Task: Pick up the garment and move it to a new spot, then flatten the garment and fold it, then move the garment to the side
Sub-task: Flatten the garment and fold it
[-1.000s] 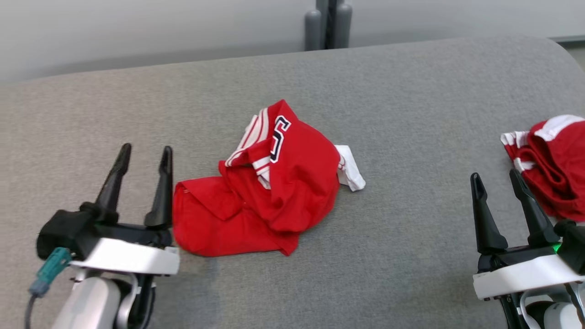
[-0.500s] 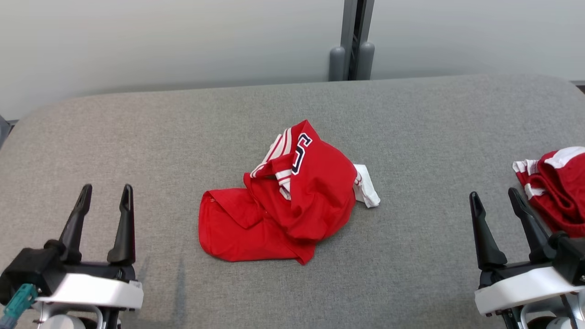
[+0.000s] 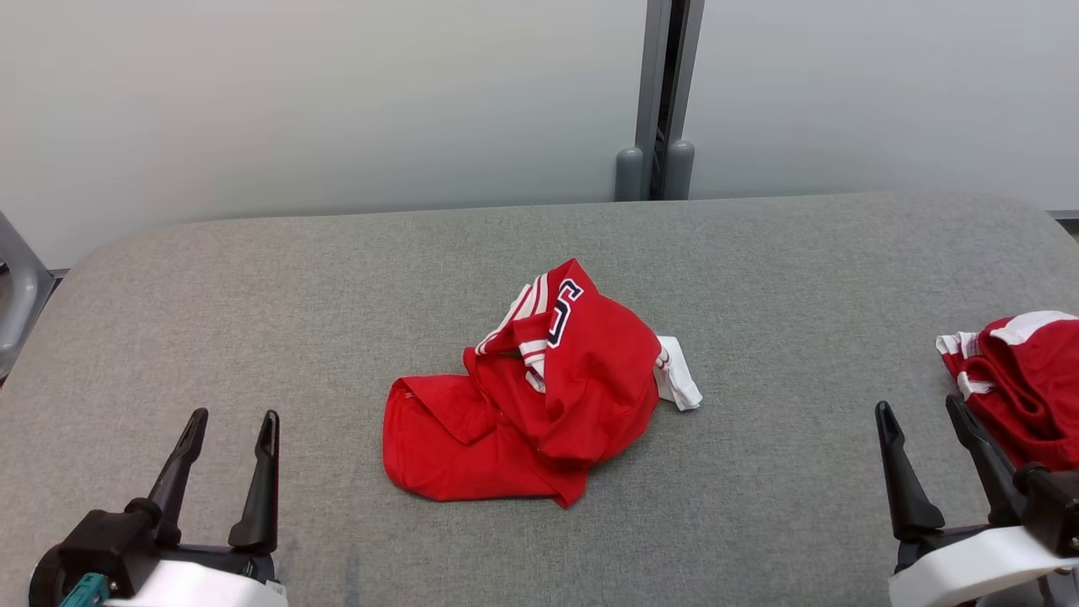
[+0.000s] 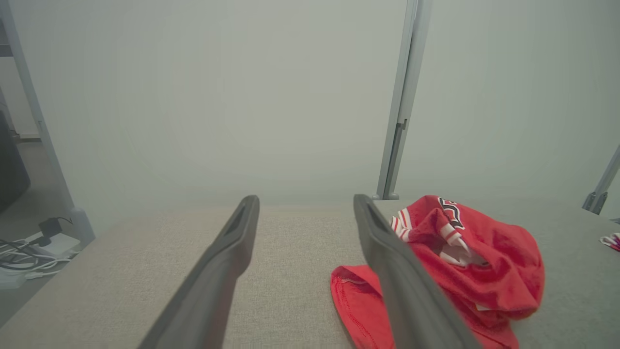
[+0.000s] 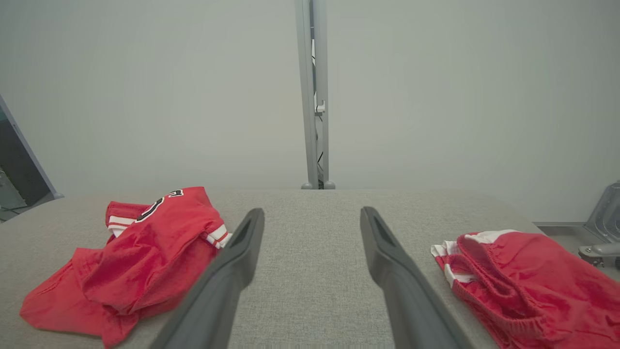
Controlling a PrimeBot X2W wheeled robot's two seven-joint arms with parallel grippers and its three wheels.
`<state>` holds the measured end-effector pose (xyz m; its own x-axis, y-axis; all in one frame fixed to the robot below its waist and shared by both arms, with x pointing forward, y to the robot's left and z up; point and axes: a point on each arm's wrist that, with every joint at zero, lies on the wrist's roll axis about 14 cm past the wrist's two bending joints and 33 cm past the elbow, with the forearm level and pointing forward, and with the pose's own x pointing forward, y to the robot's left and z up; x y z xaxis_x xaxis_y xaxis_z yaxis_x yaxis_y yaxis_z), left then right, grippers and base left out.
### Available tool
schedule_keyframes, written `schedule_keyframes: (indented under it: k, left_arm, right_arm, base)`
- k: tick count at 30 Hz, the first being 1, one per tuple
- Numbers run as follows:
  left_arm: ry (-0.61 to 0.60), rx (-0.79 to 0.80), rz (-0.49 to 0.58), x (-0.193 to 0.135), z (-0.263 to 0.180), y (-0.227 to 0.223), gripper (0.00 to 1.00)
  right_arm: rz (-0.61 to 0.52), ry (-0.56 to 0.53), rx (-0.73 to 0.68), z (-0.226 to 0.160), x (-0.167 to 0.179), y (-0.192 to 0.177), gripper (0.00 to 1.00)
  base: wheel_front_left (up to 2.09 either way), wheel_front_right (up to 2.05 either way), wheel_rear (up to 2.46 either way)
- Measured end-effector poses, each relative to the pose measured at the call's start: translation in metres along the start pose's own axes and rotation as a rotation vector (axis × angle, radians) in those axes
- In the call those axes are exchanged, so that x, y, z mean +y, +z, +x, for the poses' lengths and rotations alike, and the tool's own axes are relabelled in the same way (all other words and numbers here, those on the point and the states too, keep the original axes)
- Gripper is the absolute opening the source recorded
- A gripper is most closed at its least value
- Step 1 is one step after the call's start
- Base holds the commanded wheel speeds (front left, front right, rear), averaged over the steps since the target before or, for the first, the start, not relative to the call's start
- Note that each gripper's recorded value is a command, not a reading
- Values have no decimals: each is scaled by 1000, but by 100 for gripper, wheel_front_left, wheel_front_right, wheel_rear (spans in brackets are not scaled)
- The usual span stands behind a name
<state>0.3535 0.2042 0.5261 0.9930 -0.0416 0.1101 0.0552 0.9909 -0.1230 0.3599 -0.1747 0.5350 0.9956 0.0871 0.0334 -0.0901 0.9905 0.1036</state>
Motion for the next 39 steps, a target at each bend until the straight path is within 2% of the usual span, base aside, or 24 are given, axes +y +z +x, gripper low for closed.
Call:
schedule_keyframes:
  k: [25,30,32,39]
  left_arm:
    - [-14,23,-1,-10,-1,-1,100]
    - [-18,27,-3,-12,1,-2,100]
    - [-28,21,-5,-14,7,0,100]
    - [-51,22,-11,-19,25,-4,100]
  right_arm:
    - [-4,6,12,0,2,1,100]
    - [-8,13,-2,16,3,9,100]
    - [-14,32,19,34,5,6,100]
    - [-23,125,156,81,21,-28,100]
  base:
    - [0,0,0]
    - [0,0,0]
    - [0,0,0]
    - [0,0,0]
